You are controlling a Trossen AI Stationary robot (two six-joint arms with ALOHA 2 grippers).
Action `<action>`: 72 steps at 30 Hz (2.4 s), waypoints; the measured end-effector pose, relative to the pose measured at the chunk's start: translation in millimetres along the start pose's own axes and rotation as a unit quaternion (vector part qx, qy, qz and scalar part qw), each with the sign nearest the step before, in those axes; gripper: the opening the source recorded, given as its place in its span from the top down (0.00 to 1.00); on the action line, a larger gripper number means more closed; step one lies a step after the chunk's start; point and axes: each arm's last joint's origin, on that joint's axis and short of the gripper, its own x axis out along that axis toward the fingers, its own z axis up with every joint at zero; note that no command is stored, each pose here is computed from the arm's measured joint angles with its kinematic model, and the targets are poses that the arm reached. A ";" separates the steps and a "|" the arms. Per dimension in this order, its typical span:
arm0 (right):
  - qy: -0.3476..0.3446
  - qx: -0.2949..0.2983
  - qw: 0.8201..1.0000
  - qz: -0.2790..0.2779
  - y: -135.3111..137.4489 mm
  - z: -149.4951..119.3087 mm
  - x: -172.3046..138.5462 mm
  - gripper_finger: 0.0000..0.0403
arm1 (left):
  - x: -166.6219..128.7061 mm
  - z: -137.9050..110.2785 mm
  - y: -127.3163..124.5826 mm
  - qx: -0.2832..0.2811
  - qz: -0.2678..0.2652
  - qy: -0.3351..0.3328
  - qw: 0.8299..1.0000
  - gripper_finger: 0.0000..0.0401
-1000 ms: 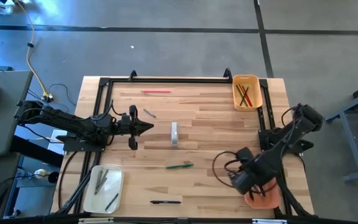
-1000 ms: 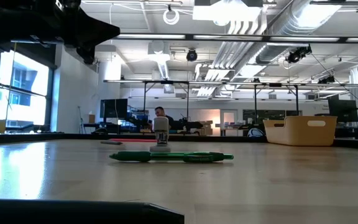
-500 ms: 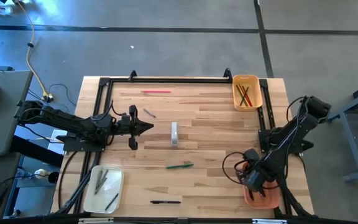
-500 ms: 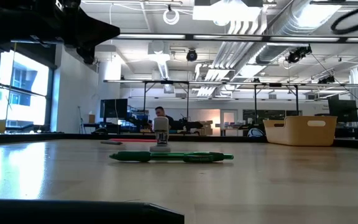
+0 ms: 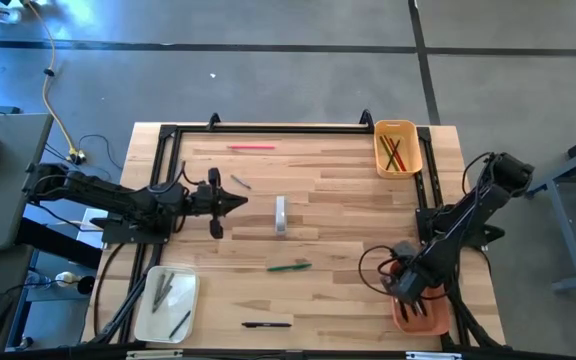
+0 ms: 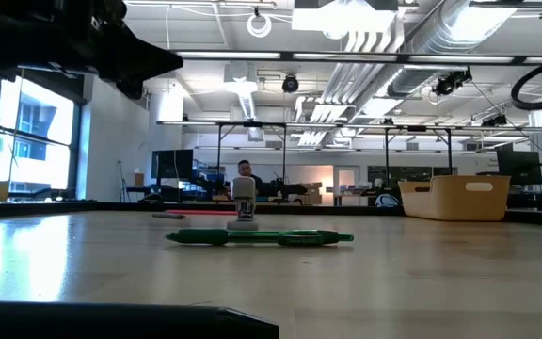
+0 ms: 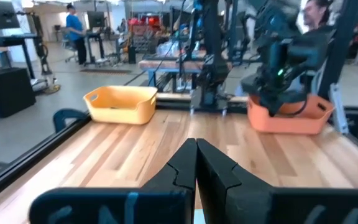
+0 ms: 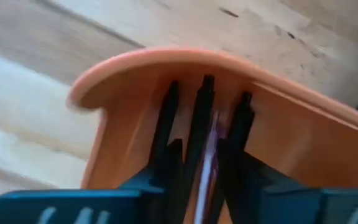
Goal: Sort crayons/erasers/pens/pencils in bins
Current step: Put the gray crayon into the white bin
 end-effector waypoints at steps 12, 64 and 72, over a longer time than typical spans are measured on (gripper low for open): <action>-0.122 -0.156 0.979 0.057 22.4 -5.1 -60.4 0.93 | 14.3 10.6 20.2 0.010 0.037 0.114 0.993 1.00; -0.514 -0.467 0.671 0.261 57.6 173.8 -54.4 1.00 | 128.0 -44.0 101.5 0.167 -0.068 0.651 0.738 0.61; -0.514 -0.469 0.669 0.262 58.2 172.6 -54.5 1.00 | 128.0 -61.0 115.6 0.145 -0.068 0.671 0.724 0.72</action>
